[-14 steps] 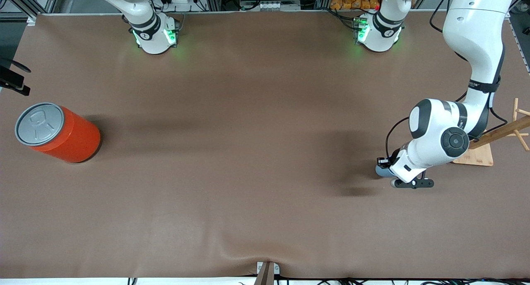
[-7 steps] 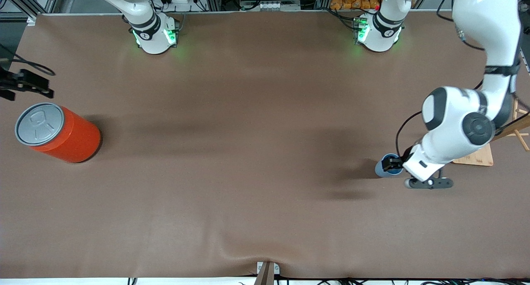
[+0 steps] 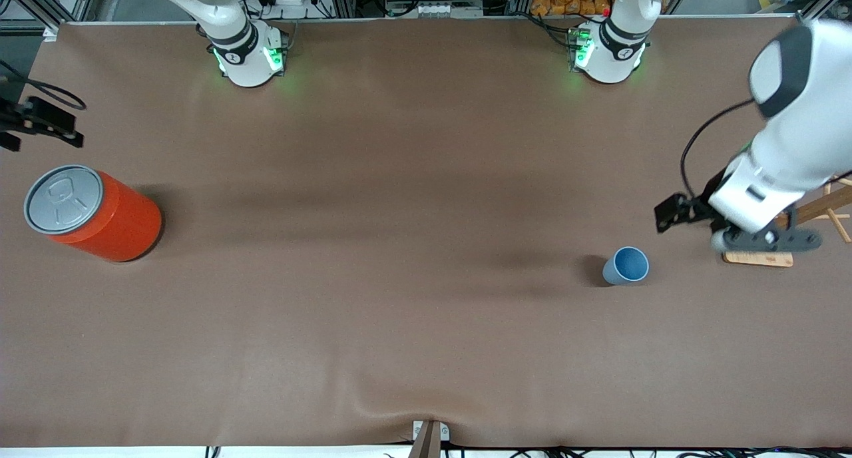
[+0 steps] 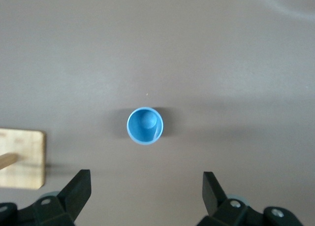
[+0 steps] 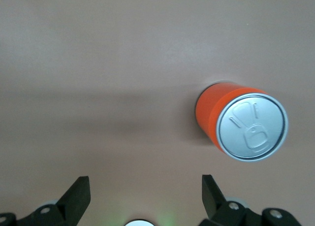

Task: Flip cup

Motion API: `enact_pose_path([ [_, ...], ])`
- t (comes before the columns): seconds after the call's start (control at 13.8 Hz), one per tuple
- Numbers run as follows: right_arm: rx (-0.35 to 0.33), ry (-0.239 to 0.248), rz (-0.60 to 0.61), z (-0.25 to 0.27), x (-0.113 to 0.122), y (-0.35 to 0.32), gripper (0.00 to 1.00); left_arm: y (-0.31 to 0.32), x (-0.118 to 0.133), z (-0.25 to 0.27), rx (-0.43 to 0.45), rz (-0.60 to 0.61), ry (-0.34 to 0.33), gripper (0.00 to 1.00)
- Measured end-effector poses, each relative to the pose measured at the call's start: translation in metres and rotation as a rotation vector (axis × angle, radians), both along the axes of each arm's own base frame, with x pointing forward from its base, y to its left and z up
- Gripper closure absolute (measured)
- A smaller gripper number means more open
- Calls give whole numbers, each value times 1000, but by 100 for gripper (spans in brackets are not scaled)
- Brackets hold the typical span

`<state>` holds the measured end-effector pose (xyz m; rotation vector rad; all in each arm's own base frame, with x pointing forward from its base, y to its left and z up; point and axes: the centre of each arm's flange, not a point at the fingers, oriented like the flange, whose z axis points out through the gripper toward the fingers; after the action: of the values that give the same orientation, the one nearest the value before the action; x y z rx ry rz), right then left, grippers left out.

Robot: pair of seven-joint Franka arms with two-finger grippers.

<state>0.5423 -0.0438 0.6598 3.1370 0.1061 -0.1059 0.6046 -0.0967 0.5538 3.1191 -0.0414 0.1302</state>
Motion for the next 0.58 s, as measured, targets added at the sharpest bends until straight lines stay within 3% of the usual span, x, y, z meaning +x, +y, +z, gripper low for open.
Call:
enact_pose_path([
  [0.29, 13, -6, 21, 3, -2, 3, 0, 2, -44, 51, 28, 3, 38, 0],
  [0.58, 36, 3, 30, 2, -3, 10, 0, 8, -58, 70, 36, 13, 46, 0],
])
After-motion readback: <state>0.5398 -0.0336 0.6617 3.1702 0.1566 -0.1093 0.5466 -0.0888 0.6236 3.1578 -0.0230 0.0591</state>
